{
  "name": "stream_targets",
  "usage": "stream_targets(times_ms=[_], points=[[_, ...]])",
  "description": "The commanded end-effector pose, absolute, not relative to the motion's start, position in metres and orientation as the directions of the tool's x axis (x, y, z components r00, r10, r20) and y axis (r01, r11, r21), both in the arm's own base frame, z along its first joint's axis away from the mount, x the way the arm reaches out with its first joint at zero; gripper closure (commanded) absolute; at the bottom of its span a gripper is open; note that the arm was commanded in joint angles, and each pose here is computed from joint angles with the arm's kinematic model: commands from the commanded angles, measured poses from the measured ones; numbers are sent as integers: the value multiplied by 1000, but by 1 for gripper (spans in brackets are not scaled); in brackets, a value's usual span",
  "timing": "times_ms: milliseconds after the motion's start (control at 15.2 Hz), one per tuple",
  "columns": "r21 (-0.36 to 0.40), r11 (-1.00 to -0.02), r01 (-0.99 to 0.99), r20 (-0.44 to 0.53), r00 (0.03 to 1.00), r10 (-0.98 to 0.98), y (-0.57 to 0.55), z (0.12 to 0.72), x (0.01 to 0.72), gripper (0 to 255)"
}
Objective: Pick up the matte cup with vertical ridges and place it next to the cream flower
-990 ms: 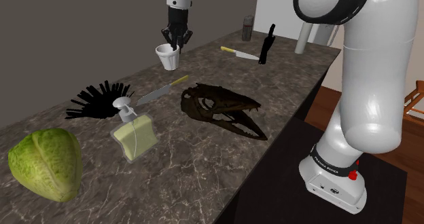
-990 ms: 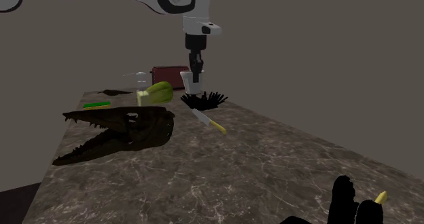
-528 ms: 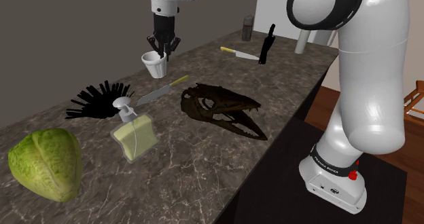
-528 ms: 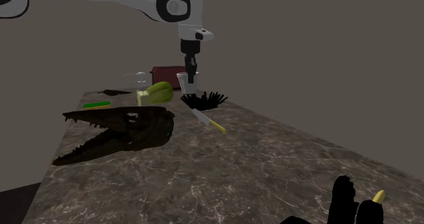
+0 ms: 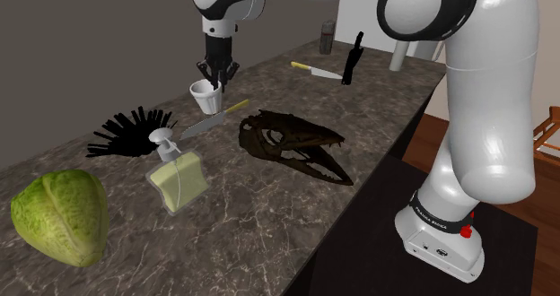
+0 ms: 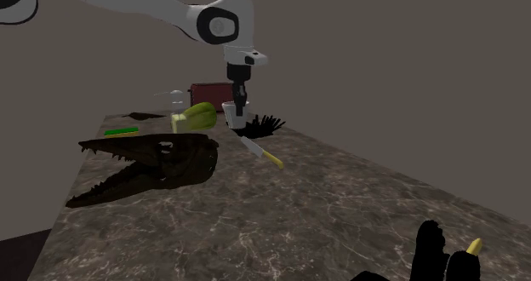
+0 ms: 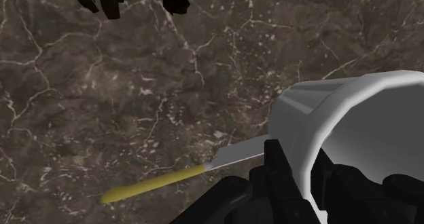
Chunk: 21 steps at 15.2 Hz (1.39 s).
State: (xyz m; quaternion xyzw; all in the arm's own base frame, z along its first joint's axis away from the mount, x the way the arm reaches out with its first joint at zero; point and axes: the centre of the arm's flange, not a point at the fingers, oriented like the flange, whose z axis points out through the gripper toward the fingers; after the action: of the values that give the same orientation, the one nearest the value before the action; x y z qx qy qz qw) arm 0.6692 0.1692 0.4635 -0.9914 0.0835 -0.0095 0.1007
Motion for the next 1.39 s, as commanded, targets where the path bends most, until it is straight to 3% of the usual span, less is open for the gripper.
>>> stream_targets(times_ms=[0, 1320], points=[[-202, -966, -163, 3, 986, -167, 169, 452, 669, 255], [-202, -966, -163, 3, 986, -167, 169, 363, 669, 255]])
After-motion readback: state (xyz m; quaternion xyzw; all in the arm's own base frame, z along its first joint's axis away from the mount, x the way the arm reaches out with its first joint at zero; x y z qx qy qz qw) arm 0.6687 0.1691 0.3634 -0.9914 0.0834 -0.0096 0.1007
